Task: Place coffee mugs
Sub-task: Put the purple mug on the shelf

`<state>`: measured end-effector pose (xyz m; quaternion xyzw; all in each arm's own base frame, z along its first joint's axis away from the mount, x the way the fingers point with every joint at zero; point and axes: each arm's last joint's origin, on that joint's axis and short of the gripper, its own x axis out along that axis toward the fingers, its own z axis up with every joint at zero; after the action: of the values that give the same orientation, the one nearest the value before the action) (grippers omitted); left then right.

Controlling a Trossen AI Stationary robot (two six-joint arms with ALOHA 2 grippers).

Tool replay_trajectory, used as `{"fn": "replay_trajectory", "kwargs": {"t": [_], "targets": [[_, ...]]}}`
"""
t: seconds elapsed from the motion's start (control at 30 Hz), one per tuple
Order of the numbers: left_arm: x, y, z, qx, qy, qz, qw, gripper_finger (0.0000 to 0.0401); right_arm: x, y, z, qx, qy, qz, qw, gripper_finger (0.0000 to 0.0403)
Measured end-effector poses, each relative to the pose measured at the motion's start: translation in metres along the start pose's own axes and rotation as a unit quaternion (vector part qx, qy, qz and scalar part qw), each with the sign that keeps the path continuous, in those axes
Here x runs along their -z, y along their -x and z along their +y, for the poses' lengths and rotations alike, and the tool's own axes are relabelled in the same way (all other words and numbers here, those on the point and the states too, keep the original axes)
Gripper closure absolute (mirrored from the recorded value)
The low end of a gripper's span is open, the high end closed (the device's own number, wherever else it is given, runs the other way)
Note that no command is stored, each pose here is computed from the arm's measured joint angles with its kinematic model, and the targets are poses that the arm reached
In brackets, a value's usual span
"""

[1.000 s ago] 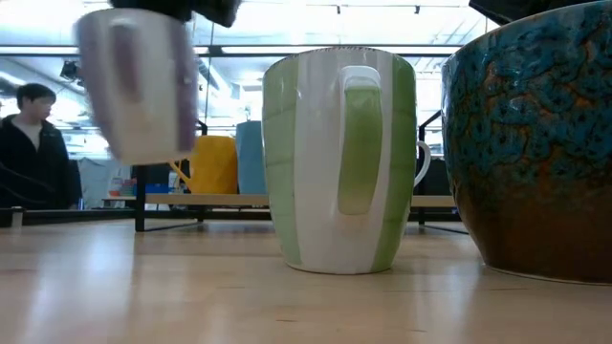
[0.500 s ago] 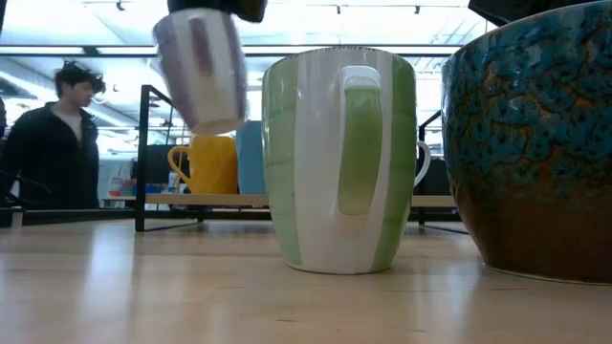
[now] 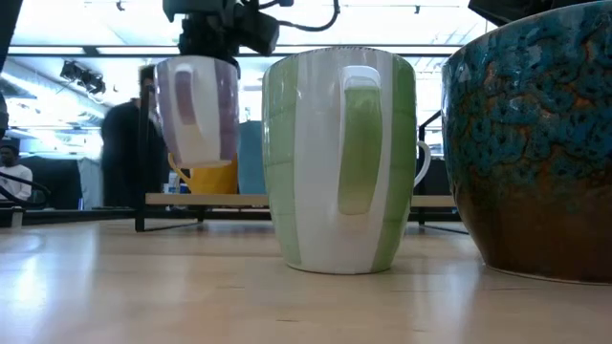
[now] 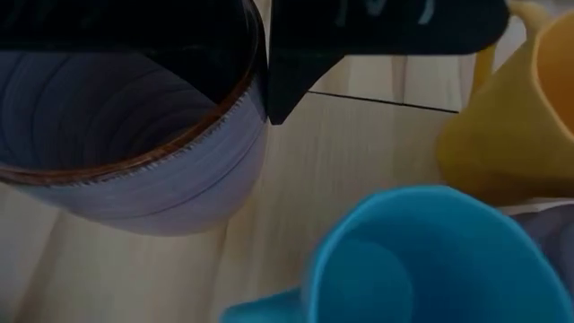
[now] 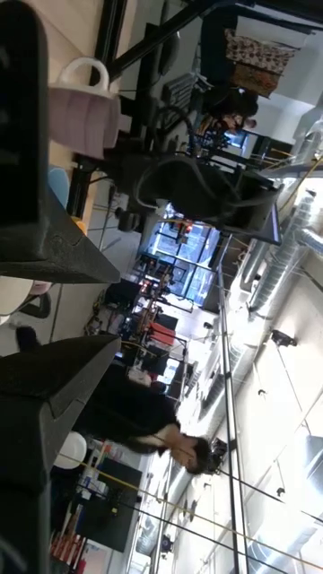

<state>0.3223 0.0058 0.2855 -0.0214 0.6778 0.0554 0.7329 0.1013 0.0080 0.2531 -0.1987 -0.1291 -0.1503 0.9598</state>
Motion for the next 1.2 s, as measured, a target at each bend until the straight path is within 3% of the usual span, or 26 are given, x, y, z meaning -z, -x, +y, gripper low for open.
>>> {"fn": "replay_trajectory", "kwargs": {"t": [0.77,1.2], "targets": [[0.002,-0.006,0.04,-0.025,-0.039,0.037,0.998,0.038,0.0,0.0,0.0,-0.004,-0.001,0.001,1.0,0.0293],[0.003,-0.006,0.051,-0.043,-0.094,0.042,0.994,0.038,0.001,0.0,0.001,-0.006,-0.002,0.001,1.0,0.0293]]}}
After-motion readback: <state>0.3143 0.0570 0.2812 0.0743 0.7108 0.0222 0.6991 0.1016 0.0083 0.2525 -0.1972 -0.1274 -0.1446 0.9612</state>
